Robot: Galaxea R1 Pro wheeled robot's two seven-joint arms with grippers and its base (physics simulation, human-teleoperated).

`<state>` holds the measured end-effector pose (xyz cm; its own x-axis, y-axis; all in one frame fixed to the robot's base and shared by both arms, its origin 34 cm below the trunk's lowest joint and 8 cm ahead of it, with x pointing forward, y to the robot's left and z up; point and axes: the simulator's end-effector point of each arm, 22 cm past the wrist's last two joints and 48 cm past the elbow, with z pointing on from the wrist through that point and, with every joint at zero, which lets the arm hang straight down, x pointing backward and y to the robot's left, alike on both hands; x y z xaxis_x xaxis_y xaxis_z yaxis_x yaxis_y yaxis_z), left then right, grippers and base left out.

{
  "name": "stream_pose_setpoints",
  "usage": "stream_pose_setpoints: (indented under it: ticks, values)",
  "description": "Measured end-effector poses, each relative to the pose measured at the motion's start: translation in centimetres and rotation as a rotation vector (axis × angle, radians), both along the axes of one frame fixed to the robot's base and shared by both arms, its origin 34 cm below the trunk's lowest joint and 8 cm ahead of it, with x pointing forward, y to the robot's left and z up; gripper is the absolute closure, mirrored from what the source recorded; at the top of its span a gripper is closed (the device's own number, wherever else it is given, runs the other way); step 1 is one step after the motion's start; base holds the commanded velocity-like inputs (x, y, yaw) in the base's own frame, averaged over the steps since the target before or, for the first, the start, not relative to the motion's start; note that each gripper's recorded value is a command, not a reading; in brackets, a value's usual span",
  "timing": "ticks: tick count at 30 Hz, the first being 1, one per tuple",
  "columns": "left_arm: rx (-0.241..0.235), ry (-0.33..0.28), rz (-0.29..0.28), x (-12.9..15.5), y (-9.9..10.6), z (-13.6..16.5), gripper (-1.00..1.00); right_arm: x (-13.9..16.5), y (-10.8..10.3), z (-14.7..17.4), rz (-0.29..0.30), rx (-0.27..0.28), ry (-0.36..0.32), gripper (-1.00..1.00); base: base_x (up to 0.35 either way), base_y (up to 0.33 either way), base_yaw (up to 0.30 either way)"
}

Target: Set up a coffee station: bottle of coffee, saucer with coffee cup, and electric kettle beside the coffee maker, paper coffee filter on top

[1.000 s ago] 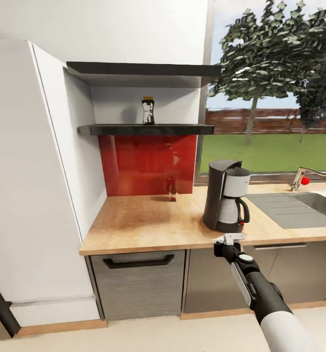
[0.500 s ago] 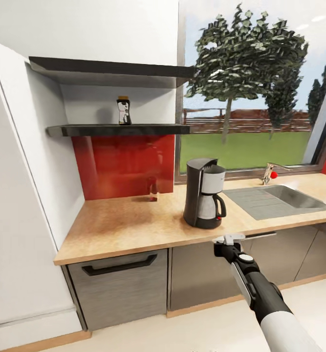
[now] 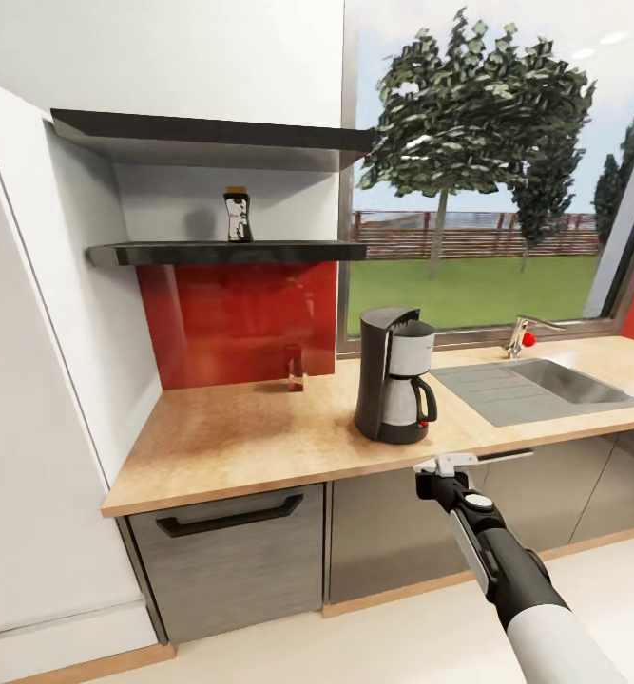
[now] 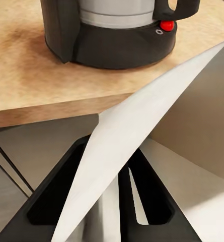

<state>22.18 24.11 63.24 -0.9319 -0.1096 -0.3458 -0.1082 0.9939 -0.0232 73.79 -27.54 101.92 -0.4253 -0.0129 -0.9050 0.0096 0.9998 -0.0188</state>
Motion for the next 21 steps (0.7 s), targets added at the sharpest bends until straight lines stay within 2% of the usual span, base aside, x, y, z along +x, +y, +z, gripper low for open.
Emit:
stream_pose_setpoints:
  ticks: [11, 14, 15, 17, 18, 21]
  values:
    - [0.001, 0.001, 0.000, 0.0, 0.1, 0.0, -1.00, 0.0, -0.1, 0.0, -0.002, 0.001, 0.004, 1.00, 0.000, 0.000, 0.000]
    - [0.001, 0.001, 0.000, 0.0, 0.1, 0.0, -1.00, -0.8, -0.3, -1.3, -0.008, 0.003, 0.078, 1.00, 0.000, 0.000, 0.000]
    - [0.002, 0.001, 0.000, 0.0, 0.1, 0.0, -1.00, -1.3, -0.4, -1.8, -0.010, 0.005, 0.133, 1.00, 0.000, 0.000, 0.000]
    - [0.002, 0.001, 0.000, 0.0, 0.1, 0.0, -1.00, -2.3, -0.3, -1.4, -0.012, 0.009, 0.226, 1.00, 0.000, 0.000, 0.000]
    - [0.001, 0.001, 0.000, 0.0, 0.1, 0.0, -1.00, -2.6, -0.3, -0.5, -0.013, 0.011, 0.249, 1.00, 0.000, 0.000, 0.000]
    - [0.000, 0.001, 0.000, 0.0, 0.0, 0.0, -1.00, -2.5, -0.3, 3.0, -0.016, 0.008, 0.228, 1.00, 0.000, 0.000, 0.000]
